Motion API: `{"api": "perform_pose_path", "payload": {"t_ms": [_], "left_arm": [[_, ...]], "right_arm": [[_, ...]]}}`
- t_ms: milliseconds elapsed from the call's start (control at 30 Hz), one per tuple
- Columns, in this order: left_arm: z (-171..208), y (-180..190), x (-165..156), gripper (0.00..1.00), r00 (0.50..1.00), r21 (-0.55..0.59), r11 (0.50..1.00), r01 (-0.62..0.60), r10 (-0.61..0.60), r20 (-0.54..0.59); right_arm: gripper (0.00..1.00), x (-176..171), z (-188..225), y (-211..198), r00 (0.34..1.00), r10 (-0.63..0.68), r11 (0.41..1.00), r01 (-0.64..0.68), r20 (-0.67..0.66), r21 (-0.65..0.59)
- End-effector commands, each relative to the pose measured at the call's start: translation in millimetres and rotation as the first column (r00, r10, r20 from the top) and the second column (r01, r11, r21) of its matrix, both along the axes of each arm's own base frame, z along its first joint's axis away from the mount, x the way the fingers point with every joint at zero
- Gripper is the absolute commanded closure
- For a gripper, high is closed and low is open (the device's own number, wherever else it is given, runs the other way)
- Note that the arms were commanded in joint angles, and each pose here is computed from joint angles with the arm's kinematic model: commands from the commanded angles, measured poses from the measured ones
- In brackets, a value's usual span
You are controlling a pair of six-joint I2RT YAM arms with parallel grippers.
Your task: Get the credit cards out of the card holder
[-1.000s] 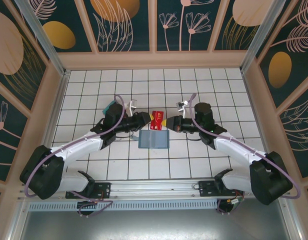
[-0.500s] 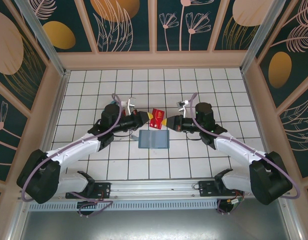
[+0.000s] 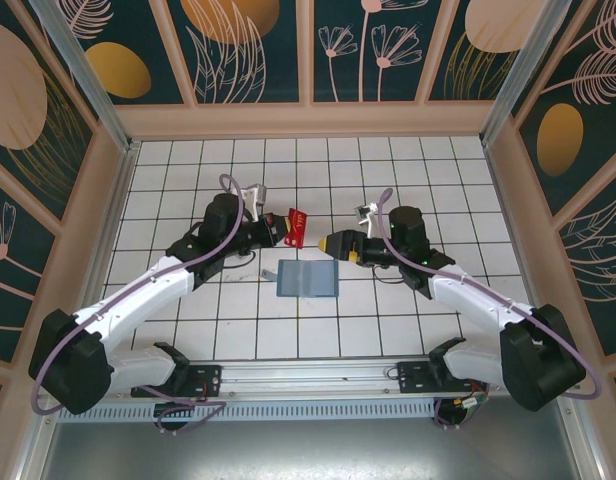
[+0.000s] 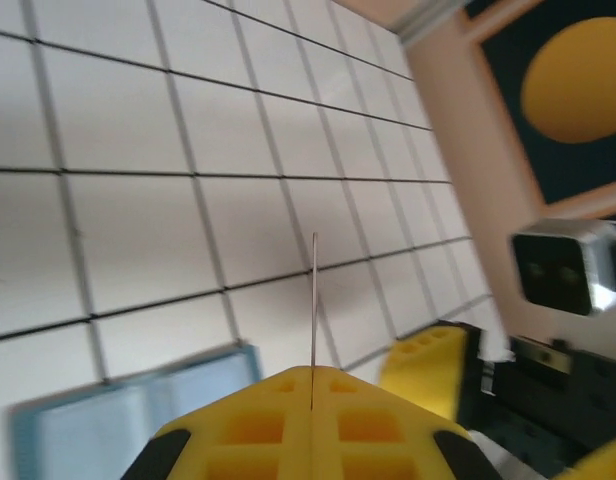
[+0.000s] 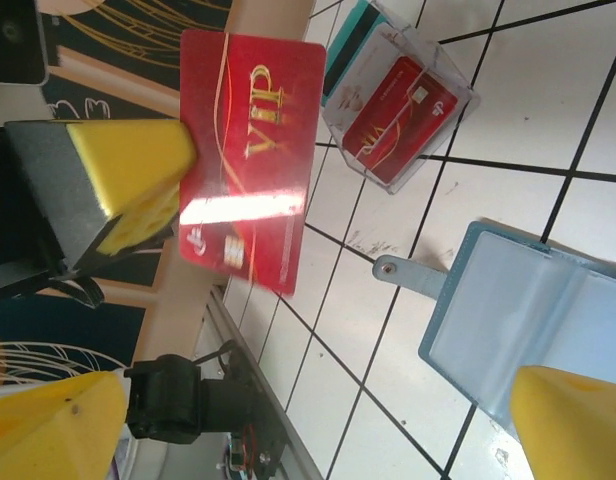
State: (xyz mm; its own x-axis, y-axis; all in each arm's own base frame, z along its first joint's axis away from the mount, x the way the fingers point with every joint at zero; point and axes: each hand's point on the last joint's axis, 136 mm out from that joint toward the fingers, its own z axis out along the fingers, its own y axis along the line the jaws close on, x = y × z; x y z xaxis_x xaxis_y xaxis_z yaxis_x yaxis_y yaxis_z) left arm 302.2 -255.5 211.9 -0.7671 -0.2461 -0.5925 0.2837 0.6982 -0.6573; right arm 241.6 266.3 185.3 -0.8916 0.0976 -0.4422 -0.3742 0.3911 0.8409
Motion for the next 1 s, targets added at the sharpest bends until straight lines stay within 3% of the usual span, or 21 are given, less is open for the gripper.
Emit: {"api": "perform_pose_path", "payload": {"t_ms": [0, 233, 567, 800, 967], "left_arm": [[-11.8, 41.8, 9.8, 1.00, 0.993, 0.322, 0.943, -0.084, 0.052, 0.106], [-23.4, 79.6, 32.8, 1.00, 0.988, 0.677, 0.726, -0.116, 0.013, 0.155], [-61.0, 104.8, 58.7, 1.00, 0.986, 0.889, 0.451, -0.078, -0.097, 0.135], [-87.3, 107.7, 70.9, 1.00, 0.988, 0.915, 0.402, -0.036, -0.126, 0.094], [-103.6, 100.1, 71.0, 1.00, 0.988, 0.901, 0.432, 0.033, -0.151, 0.037]], "right_arm": [[0.01, 3.5, 16.6, -1.6, 0.997, -0.009, 1.000, 0.010, 0.075, -0.009], [0.01, 6.0, 17.5, -4.5, 0.995, -0.021, 1.000, 0.023, 0.099, -0.018], [0.01, 7.3, 18.1, -5.6, 0.993, -0.017, 1.000, 0.020, 0.113, -0.021], [0.01, 9.4, 15.4, -8.2, 0.994, -0.020, 0.999, 0.023, 0.108, -0.026], [0.01, 14.0, 13.2, -11.9, 0.995, -0.023, 0.999, 0.026, 0.099, -0.026]]}}
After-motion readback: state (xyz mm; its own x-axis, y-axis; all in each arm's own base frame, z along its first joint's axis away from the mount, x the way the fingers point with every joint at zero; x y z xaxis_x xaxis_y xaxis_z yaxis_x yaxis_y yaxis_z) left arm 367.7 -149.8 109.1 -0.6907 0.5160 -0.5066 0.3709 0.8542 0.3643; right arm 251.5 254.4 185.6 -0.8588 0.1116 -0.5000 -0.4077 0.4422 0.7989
